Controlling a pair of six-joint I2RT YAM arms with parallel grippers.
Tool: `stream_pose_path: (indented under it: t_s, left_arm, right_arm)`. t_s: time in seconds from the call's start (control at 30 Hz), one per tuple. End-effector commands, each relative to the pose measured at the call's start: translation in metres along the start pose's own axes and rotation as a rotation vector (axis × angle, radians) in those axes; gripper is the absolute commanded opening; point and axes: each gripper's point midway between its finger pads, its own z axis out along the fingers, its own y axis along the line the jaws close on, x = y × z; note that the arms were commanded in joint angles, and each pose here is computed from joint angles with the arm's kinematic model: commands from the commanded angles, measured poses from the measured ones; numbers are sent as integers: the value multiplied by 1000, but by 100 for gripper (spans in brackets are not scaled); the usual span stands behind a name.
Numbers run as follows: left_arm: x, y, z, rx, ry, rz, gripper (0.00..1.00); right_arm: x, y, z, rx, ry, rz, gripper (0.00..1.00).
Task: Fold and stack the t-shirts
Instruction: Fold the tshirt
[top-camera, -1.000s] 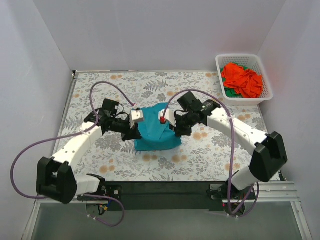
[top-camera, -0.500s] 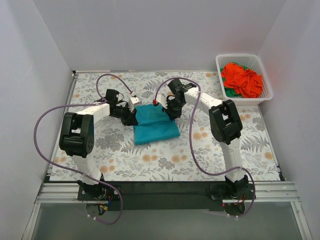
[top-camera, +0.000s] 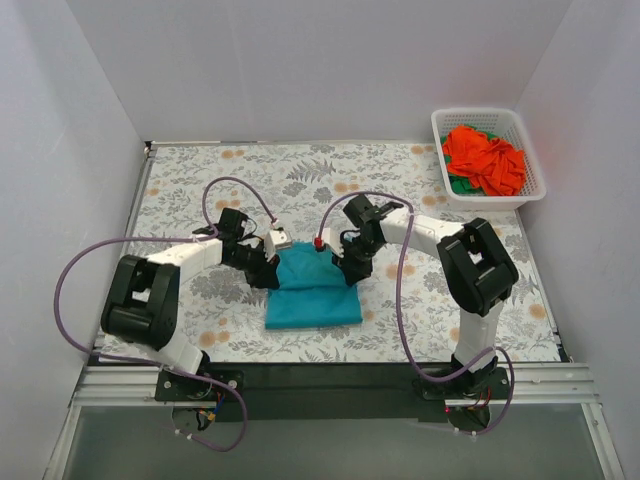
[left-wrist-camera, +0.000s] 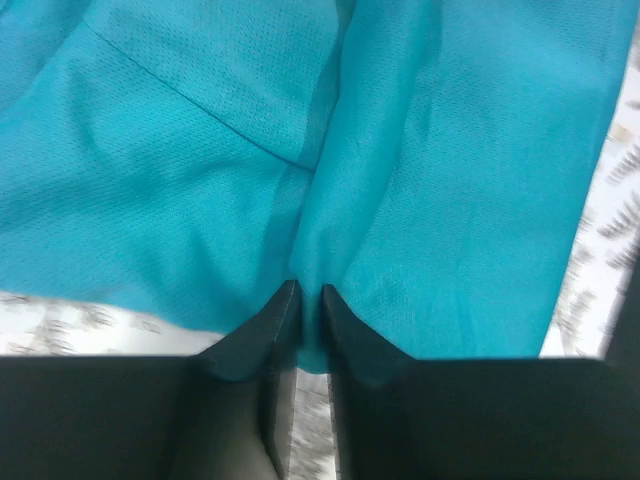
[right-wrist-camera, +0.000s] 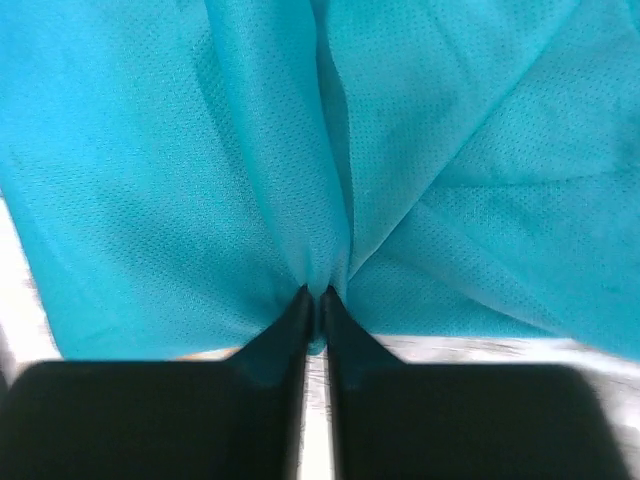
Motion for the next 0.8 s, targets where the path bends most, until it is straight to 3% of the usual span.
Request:
stream_pose_path:
  t_s: [0.0,0.03,0.07,0.1,0.13,0.3,0.5,0.77]
  left_arm:
    - [-9,-27,-17,16,-45,32,27]
    - [-11,-29,-19,6,-50,42,37]
    - [-18,-31,-26,-14,-67,64,46]
    - [-24,-33,-31,-23,-87,87,59]
    - [-30,-35,-35,-30,-104,103,63]
    - [-67,-54,-46,7,-192,200,64]
    - [-87,-54,-21,-14,-203,298,62]
    - [-80,-43,24,8,-127,295,57]
  right_arm:
    - [7,53,-1,-136,-40,118,23]
    - [2,59,-10,-133,-61,121,35]
    - [-3,67,-14,-162,-90,136,59]
    - [-7,71,-19,-173,-110,160,67]
    - [-13,73,-25,-179,-137,170,70]
    - [-54,42,-60,-226,-319,312,60]
    - [-102,-1,-63,-287,-409,385,29]
    - [-113,-9,-21,-416,-386,464,26]
